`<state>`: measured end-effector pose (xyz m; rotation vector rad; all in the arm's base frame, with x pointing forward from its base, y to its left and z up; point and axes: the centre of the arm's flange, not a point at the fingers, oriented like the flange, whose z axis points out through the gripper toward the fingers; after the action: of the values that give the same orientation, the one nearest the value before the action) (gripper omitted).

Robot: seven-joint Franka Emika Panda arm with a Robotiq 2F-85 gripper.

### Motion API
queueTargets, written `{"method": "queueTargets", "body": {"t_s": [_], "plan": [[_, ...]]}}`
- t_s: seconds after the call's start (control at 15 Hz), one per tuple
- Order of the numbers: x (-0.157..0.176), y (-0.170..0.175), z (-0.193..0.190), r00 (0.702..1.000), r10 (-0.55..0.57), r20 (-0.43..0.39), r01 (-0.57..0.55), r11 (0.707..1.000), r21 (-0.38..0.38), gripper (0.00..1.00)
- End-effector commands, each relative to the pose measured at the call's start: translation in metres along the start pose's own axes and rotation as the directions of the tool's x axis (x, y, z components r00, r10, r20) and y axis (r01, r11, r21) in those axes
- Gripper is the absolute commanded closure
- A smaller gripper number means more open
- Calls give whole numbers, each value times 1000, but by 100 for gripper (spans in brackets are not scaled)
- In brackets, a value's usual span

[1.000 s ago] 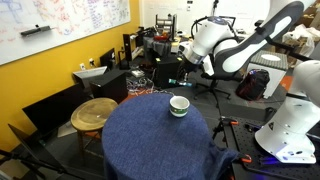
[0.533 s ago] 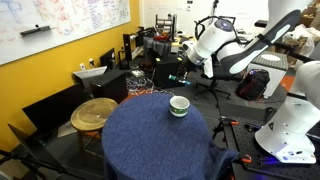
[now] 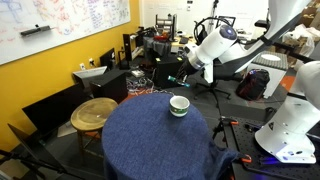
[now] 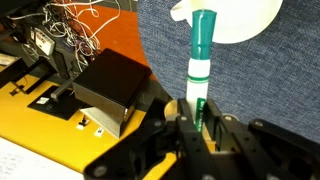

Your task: Put the marker in the green mug cup

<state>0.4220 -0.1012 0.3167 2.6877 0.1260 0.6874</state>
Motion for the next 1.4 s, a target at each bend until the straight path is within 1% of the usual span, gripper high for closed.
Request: {"method": "queueTargets", "body": {"t_s": [0.0, 0.4, 0.67, 1.0, 1.33], "plan": [[-9, -18, 21, 999, 7, -53, -8, 1000, -15, 95], [-15, -25, 28, 990, 49, -132, -55, 998, -41, 95], [-17, -30, 32, 982, 79, -173, -87, 995, -39, 95], [-27, -35, 42, 974, 122, -191, -132, 991, -38, 95], [-42, -37, 57, 969, 153, -193, -166, 985, -55, 95]]}}
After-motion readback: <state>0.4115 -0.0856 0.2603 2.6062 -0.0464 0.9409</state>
